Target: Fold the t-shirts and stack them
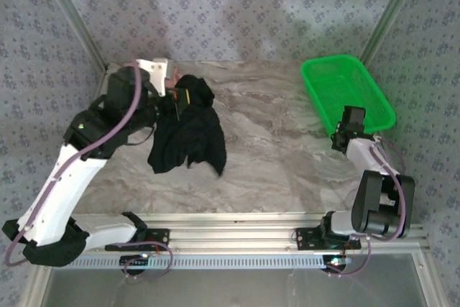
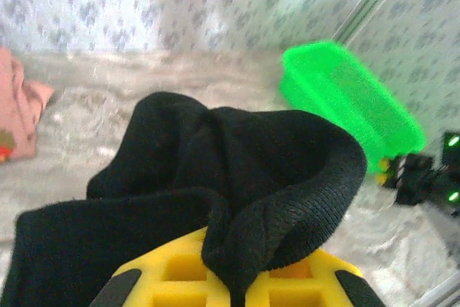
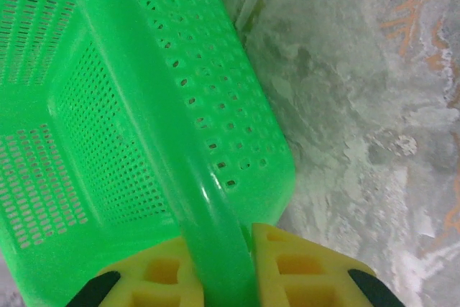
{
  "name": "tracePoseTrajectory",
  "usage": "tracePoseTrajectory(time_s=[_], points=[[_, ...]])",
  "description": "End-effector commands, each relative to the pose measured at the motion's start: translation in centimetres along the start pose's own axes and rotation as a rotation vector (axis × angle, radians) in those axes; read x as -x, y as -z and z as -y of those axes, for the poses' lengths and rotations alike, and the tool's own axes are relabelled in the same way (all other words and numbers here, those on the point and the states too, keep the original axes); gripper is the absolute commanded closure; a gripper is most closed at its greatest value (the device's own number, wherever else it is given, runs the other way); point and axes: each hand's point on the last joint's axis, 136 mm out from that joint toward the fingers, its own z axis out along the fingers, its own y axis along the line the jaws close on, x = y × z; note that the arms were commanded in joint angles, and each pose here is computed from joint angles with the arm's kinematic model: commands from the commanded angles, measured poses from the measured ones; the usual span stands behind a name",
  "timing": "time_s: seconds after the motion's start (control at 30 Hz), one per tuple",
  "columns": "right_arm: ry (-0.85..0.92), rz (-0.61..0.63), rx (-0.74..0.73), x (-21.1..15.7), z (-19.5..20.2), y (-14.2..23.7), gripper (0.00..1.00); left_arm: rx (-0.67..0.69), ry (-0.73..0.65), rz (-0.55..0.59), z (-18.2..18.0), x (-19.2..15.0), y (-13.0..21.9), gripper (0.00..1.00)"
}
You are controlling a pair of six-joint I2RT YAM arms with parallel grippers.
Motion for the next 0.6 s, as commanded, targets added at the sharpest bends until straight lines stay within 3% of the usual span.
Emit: tracePoseTrajectory(time_s=[0.0, 0.17, 0.2, 0.23, 0.3, 0.4, 0.43, 0.47, 0.53, 0.57], points=[[-0.106, 0.108, -0.075, 1.3, 1.3, -1.2, 1.00, -0.048, 0.021, 0.104, 0.5, 1.3, 0.8, 1.00], [-0.092, 0.069, -0.068, -0.3, -0.3, -2.5, 1.00, -0.077, 0.038, 0.045, 0.6, -0.9, -1.6, 1.00], [-0.085, 0.062, -0.066, -0.5, -0.5, -2.7, 0.95, -0.087, 0.038, 0.050, 0.7, -0.9, -2.0, 1.00], [-0.081, 0.052, -0.058, -0.7, -0.9, -2.8, 0.87, -0.088, 0.039, 0.045, 0.7, -1.1, -2.4, 1.00], [-0.058, 0.020, -0.029, -1.3, -1.8, -2.9, 0.57, -0.087, 0.051, 0.012, 0.5, -1.9, -3.4, 1.00], [0.044, -0.078, -0.011, -2.6, -3.4, -2.3, 0.29, -0.076, 0.103, -0.047, -0.3, -3.0, -5.4, 1.00], [0.086, -0.112, -0.003, -3.2, -3.8, -1.9, 0.24, -0.080, 0.119, -0.061, -0.6, -3.4, -5.9, 0.95], [0.144, -0.158, 0.017, -4.1, -4.4, -1.3, 0.20, -0.079, 0.144, -0.072, -1.1, -3.7, -6.7, 0.81], [0.270, -0.252, 0.049, -6.1, -4.6, 0.1, 0.13, -0.048, 0.221, -0.081, -3.4, -4.0, -7.7, 0.69], [0.341, -0.304, 0.068, -7.3, -4.5, 1.0, 0.13, -0.012, 0.292, -0.076, -5.6, -4.0, -8.0, 0.50]])
